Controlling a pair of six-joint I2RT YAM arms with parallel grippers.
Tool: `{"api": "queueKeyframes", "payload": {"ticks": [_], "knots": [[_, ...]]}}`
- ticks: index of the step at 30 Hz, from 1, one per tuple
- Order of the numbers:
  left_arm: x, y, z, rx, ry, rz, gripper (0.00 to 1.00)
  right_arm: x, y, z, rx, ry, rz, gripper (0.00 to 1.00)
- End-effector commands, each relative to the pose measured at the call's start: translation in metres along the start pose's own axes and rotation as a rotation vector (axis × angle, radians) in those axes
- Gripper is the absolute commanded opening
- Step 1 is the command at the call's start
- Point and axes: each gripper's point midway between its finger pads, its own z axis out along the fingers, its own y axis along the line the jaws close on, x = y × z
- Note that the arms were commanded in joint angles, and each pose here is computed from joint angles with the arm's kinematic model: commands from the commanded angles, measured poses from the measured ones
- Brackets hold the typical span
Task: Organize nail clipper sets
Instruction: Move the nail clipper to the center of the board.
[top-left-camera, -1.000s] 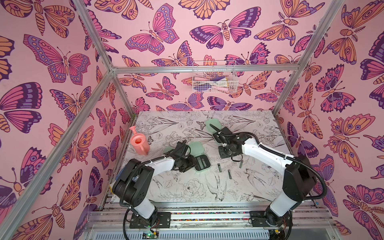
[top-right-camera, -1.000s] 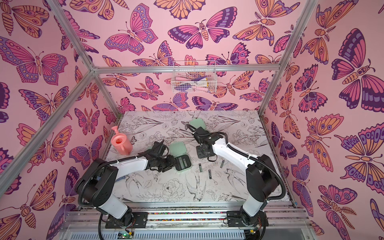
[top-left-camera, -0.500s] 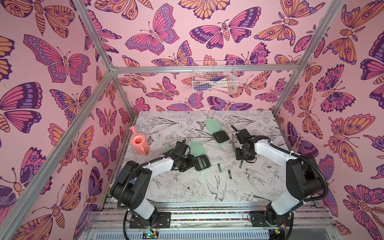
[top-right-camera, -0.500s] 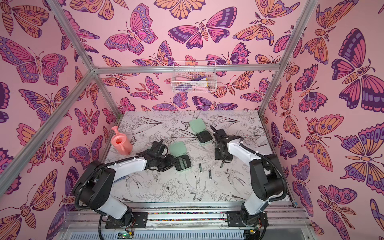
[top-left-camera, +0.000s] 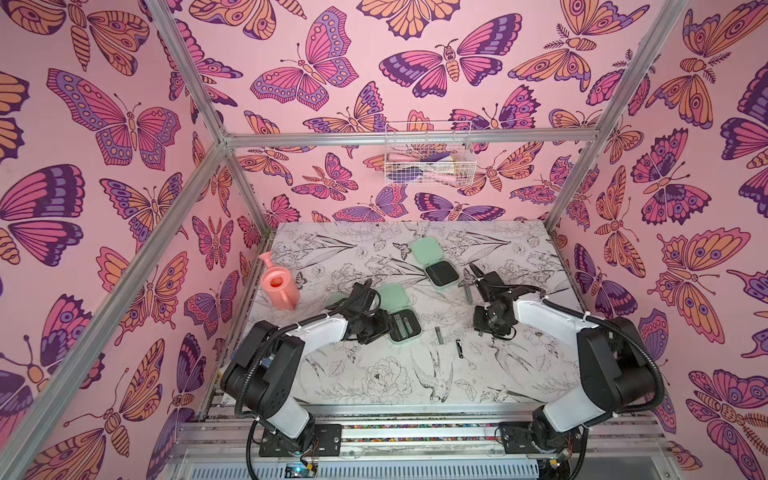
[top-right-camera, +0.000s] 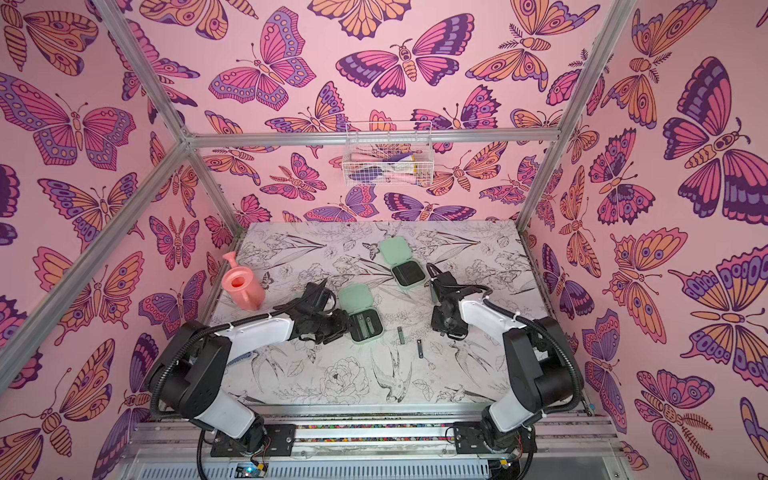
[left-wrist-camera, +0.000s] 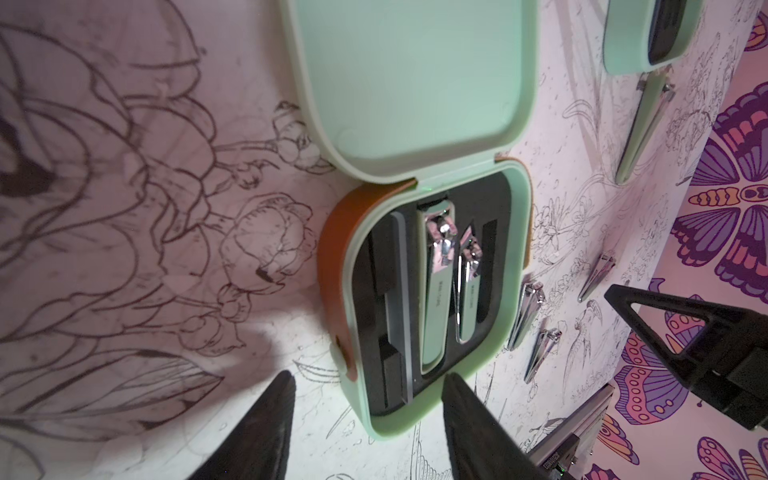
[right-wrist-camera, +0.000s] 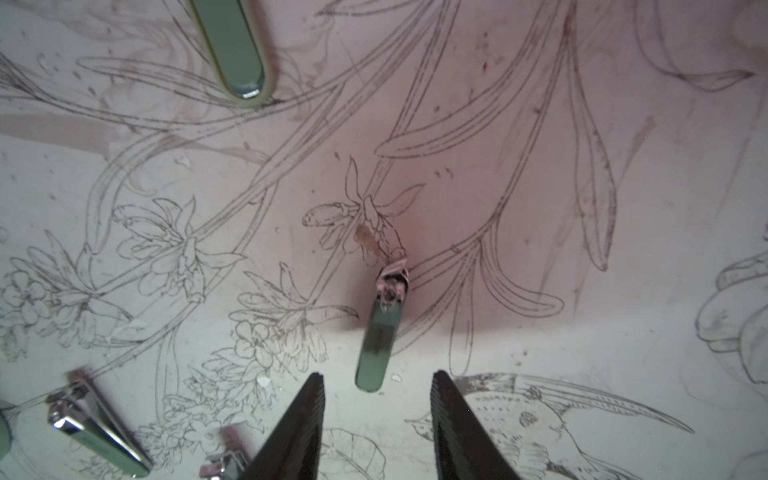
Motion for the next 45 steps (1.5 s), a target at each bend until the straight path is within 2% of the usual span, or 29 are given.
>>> {"api": "queueKeyframes", "payload": {"ticks": [1,18,27,32,36,39,42,45], "knots": [[0.01,0.01,0.005,-0.03,0.037,-0.002,0.59,-0.013,0.005,0.004,0.007,-0.031,0.04,0.41],[0.009,0.009,0.006,-0.031,0.042,-0.004,0.58,-0.017,-0.001,0.013,0.053,-0.04,0.041,0.26],[0.01,0.011,0.006,-0.033,0.043,-0.006,0.58,-0.016,-0.001,0.021,0.064,-0.027,0.032,0.23],[0.01,0.011,0.005,-0.032,0.042,-0.005,0.58,-0.015,0.003,0.025,0.049,-0.013,0.0,0.15],[0.01,0.011,0.006,-0.034,0.042,-0.007,0.58,-0.009,0.022,0.026,-0.034,0.032,-0.136,0.14],[0.011,0.012,0.007,-0.038,0.043,-0.007,0.58,0.001,0.045,0.024,-0.073,0.072,-0.378,0.16],[0.011,0.014,0.008,-0.042,0.047,-0.009,0.58,0.016,0.057,0.03,-0.038,0.137,-0.596,0.17],[0.011,0.015,0.011,-0.043,0.049,-0.01,0.58,0.016,0.064,0.042,-0.036,0.187,-0.657,0.19]]}}
